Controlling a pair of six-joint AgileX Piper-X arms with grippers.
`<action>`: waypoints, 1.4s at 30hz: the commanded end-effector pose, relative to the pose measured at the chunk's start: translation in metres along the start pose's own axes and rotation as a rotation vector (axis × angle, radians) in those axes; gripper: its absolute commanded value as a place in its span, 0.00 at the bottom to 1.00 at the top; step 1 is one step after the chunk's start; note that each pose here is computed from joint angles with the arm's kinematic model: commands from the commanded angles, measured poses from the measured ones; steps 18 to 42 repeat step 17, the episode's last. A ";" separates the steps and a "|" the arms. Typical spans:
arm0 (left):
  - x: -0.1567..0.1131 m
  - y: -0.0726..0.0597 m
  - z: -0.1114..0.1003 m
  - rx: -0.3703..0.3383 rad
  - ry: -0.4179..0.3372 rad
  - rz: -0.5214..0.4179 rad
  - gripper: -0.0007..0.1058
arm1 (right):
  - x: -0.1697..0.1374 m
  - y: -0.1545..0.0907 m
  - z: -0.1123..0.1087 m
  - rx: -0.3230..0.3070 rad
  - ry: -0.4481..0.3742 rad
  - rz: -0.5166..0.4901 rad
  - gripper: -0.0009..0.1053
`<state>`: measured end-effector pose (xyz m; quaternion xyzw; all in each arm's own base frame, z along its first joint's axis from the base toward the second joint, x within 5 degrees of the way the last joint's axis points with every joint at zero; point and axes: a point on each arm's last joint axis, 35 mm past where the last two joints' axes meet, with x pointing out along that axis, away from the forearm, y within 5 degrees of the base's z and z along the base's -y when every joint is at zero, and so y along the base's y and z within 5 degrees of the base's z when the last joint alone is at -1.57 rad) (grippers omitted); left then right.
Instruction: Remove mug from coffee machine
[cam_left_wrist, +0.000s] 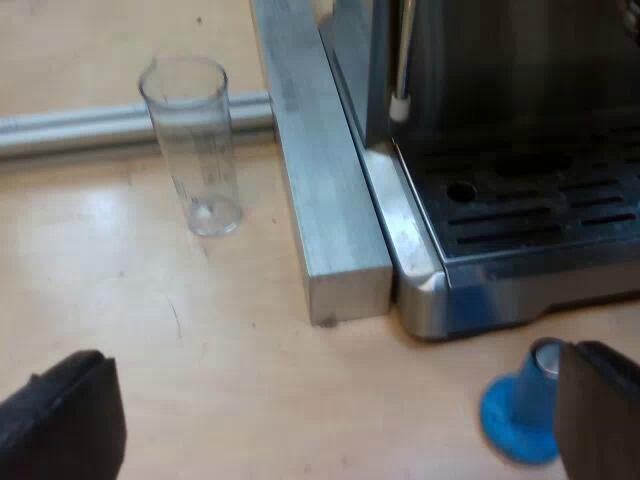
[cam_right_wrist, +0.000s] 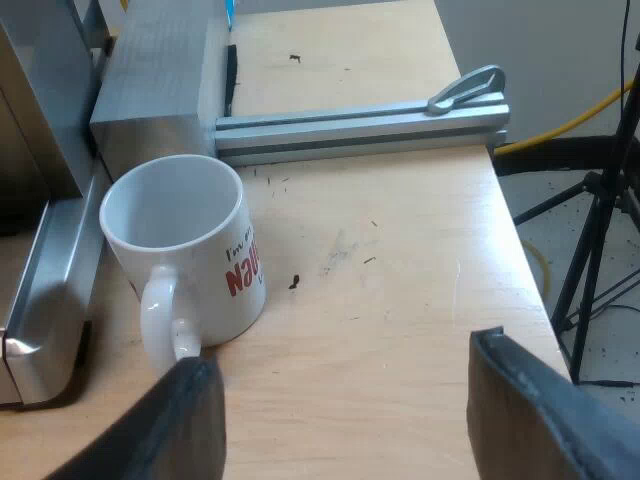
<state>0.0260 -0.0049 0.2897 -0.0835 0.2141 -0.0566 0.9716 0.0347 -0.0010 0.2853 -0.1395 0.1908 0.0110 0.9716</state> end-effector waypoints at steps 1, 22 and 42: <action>0.007 0.001 0.001 0.012 -0.018 0.006 0.83 | 0.001 -0.001 0.003 -0.002 -0.007 0.003 0.53; 0.007 0.000 0.002 0.024 -0.018 -0.006 0.83 | 0.001 -0.001 0.003 -0.002 -0.007 0.003 0.53; 0.007 0.000 0.002 0.024 -0.018 -0.006 0.83 | 0.001 -0.001 0.003 -0.002 -0.007 0.003 0.53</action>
